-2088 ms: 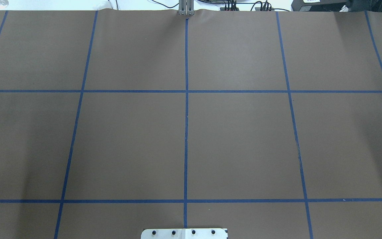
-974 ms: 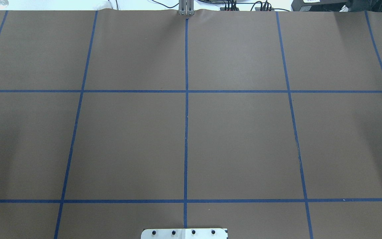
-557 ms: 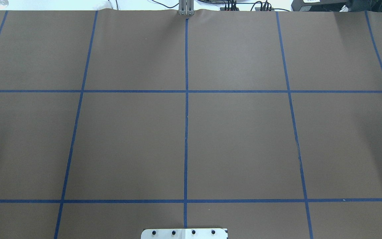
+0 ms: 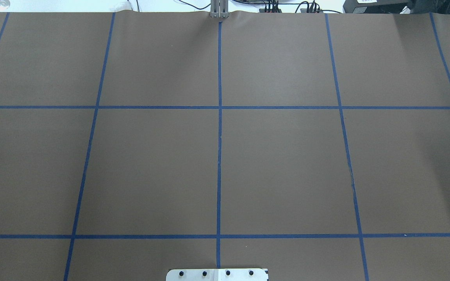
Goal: Place and press bell with both arms
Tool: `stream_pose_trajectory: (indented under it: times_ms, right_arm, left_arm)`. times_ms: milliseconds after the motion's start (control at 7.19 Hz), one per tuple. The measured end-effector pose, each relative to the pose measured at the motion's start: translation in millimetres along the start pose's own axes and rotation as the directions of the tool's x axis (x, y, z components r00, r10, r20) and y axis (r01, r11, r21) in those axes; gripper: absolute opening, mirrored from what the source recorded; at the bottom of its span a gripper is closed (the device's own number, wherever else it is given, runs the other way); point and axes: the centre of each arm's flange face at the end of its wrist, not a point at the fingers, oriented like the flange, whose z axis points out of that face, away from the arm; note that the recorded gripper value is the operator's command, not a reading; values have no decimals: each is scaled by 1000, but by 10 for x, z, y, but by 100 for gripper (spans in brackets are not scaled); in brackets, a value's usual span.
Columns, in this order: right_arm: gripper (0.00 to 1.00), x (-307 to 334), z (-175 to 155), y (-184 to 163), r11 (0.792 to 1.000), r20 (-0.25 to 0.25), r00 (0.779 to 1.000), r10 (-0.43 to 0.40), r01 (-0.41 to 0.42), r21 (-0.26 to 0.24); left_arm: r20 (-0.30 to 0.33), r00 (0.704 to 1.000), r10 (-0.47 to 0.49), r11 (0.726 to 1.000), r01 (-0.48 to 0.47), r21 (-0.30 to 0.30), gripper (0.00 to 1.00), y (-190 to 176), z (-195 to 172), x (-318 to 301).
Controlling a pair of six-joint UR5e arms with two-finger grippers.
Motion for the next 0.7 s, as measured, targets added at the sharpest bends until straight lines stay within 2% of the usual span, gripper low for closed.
stream_pose_trajectory:
  times_ms: [418,696]
  right_arm:
    - [100,-10,-14,-12,1000,-1,1000,-9,9,11]
    - [100,-12,-16,-15,1000,-1,1000,-12,12,14]
  left_arm:
    - [-45,999,-19,1000,19,3,99,-51,-4,72]
    - [-34,994,-104,994,104,-16,99,-229,24,235]
